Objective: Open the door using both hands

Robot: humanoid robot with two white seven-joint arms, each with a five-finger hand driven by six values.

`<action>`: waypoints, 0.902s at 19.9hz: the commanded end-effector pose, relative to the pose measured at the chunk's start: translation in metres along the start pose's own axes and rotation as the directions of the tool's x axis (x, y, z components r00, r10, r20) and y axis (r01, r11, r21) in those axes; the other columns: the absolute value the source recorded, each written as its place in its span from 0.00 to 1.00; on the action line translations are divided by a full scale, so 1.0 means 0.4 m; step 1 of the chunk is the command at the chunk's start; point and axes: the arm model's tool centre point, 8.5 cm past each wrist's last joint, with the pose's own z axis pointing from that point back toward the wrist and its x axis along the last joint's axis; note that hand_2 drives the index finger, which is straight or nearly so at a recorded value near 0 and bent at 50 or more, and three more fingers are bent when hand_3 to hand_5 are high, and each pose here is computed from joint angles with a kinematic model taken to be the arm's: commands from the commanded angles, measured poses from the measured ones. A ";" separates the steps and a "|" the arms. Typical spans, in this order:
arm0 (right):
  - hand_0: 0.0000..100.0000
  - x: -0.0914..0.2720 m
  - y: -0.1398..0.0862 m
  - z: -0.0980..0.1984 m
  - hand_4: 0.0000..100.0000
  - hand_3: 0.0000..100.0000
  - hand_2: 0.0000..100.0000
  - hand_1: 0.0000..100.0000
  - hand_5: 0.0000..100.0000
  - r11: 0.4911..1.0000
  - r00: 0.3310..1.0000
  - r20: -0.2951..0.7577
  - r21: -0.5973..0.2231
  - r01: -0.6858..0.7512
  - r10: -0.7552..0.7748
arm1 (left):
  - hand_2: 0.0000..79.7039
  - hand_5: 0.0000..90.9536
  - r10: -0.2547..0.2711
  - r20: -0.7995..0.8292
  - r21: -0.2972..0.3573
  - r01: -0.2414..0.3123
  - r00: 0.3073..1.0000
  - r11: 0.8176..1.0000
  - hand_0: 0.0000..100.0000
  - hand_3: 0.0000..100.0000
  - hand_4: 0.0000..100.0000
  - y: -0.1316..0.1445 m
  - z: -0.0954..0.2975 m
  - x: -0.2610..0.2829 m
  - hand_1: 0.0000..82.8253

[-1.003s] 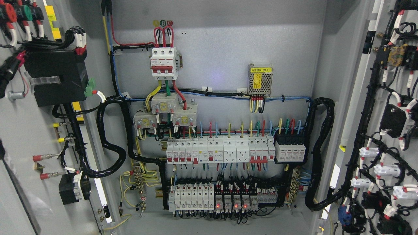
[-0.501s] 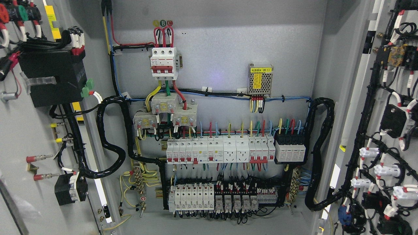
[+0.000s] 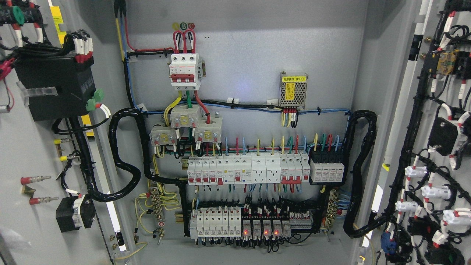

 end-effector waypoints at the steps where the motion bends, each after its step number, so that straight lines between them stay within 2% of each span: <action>1: 0.00 -0.024 0.017 -0.026 0.00 0.00 0.04 0.50 0.00 0.999 0.999 -0.039 0.032 0.004 -0.002 | 0.00 0.00 -0.002 0.006 0.016 0.002 1.000 1.000 0.12 0.00 0.00 0.026 0.004 0.003 0.67; 8: 0.00 -0.013 0.022 -0.041 0.00 0.00 0.04 0.50 0.00 0.998 0.998 -0.057 0.050 -0.026 0.028 | 0.00 0.00 -0.002 0.004 0.016 0.002 1.000 1.000 0.12 0.00 0.00 0.028 0.005 0.000 0.67; 12: 0.00 -0.003 0.014 -0.044 0.00 0.00 0.04 0.50 0.00 0.999 0.998 -0.053 0.010 -0.039 0.039 | 0.00 0.00 -0.003 0.009 0.015 0.003 1.000 1.000 0.12 0.00 0.00 0.028 0.005 0.004 0.67; 18: 0.00 -0.005 0.025 -0.054 0.00 0.00 0.04 0.50 0.00 0.999 0.997 -0.062 0.023 -0.044 0.046 | 0.00 0.00 -0.004 0.008 0.012 0.004 1.000 1.000 0.12 0.00 0.00 0.023 0.004 0.004 0.67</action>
